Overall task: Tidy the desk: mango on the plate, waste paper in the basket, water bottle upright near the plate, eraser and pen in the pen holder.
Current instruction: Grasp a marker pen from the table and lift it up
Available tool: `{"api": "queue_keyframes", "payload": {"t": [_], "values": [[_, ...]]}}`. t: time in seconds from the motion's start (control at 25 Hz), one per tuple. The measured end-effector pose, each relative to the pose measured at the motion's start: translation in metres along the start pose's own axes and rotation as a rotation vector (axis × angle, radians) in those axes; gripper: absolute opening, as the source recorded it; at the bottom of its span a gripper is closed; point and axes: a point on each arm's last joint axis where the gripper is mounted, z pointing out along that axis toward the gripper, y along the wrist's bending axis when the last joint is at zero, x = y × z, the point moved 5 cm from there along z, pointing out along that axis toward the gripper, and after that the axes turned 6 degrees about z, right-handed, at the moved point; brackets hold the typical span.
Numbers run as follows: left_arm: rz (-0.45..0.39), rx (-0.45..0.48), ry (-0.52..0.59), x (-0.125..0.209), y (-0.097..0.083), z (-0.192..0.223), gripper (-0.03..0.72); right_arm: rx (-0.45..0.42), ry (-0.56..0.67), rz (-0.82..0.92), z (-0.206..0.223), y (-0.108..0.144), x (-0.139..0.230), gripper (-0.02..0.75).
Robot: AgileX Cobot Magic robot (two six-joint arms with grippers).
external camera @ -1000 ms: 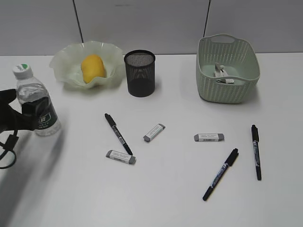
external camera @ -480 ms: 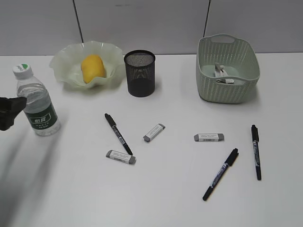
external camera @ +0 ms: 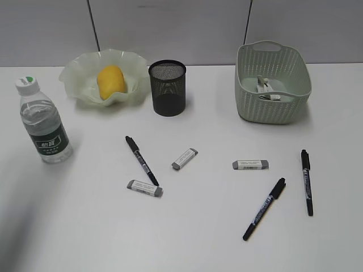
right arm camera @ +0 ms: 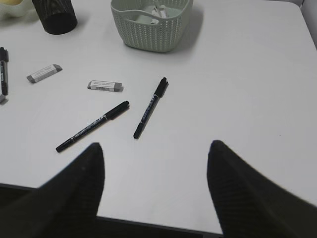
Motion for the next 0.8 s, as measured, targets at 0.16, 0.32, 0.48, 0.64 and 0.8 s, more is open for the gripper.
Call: {"api": "queue_keyframes", "payload": {"t": [0.16,0.32,0.48,0.64,0.8], "values": [[-0.021,0.019,0.135,0.001,0.003,-0.028,0.605,0.0,0.0,0.0,0.0,0.0,0.0,0.519],[-0.029,0.034,0.237,0.022,0.001,-0.049,0.593,0.0,0.0,0.0,0.0,0.0,0.0,0.519],[-0.054,0.057,0.174,0.037,-0.005,-0.077,0.591,0.0,0.0,0.0,0.0,0.0,0.0,0.519],[-0.084,0.085,0.044,0.061,-0.014,-0.114,0.591,0.0,0.0,0.0,0.0,0.0,0.0,0.519],[-0.1,0.096,-0.068,0.087,-0.022,-0.139,0.589,0.0,0.0,0.001,0.0,0.0,0.0,0.519]]}}
